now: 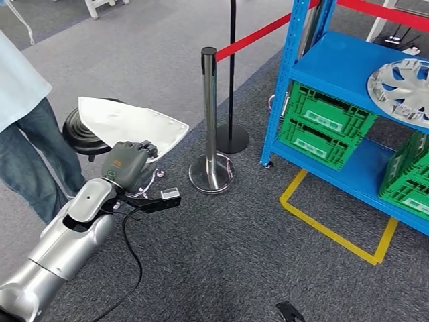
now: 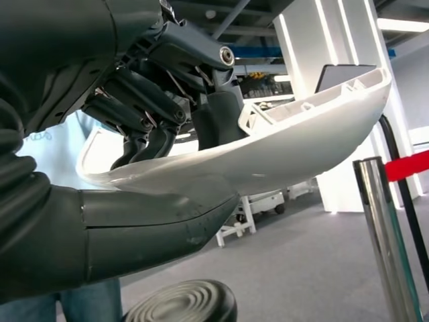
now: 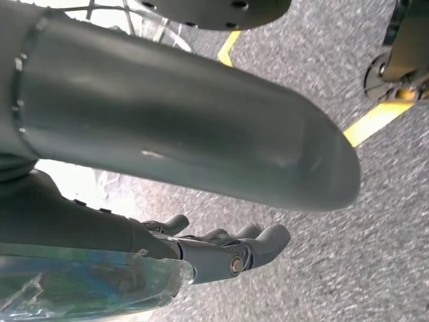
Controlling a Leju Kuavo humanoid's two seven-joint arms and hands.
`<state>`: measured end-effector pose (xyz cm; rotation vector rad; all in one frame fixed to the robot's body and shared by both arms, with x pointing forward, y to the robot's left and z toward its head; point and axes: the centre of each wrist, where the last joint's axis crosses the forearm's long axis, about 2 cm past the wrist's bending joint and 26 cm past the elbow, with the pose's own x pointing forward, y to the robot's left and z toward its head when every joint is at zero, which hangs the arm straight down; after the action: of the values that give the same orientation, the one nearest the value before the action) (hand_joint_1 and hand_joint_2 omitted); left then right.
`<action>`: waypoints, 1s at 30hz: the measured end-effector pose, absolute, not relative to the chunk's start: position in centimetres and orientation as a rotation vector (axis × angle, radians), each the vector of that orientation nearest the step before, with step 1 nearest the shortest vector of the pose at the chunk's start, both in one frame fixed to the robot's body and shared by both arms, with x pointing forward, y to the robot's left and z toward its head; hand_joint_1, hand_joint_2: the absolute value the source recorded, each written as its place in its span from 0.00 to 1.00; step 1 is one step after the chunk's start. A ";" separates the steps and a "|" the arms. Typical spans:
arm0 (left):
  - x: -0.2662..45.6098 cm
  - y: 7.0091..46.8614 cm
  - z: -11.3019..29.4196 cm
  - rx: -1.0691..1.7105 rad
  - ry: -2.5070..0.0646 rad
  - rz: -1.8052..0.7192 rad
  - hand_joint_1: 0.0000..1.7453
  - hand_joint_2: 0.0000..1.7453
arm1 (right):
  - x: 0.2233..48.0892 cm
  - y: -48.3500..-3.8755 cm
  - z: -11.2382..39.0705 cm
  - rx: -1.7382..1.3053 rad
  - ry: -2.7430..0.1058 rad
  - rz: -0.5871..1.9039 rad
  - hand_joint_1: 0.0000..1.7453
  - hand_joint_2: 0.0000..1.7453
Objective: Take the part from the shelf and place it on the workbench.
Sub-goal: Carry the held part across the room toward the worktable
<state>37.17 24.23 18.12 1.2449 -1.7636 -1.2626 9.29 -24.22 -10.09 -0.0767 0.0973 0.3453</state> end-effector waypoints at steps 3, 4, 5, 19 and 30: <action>37.3 24.5 18.3 1.252 -1.761 -1.260 1.00 1.00 | 9.3 -24.2 -10.1 -0.072 0.106 0.348 0.00 0.00; 37.3 24.5 18.3 1.251 -1.760 -1.260 1.00 1.00 | 9.2 -24.2 -10.1 -0.071 0.109 0.349 0.00 0.00; 37.2 24.6 18.2 1.250 -1.757 -1.262 1.00 1.00 | 9.2 -24.2 -10.1 -0.069 0.111 0.350 0.00 0.00; 37.4 25.1 18.8 1.269 -1.755 -1.254 1.00 1.00 | 9.4 -24.2 -10.1 -0.068 0.114 0.353 0.00 0.00; 37.3 25.3 18.6 1.267 -1.747 -1.261 1.00 1.00 | 9.5 -24.2 -10.0 -0.067 0.105 0.353 0.00 0.00</action>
<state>37.27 25.29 18.58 1.2669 -1.7472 -1.2606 9.49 -24.16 -10.05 -0.0670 0.1048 0.3528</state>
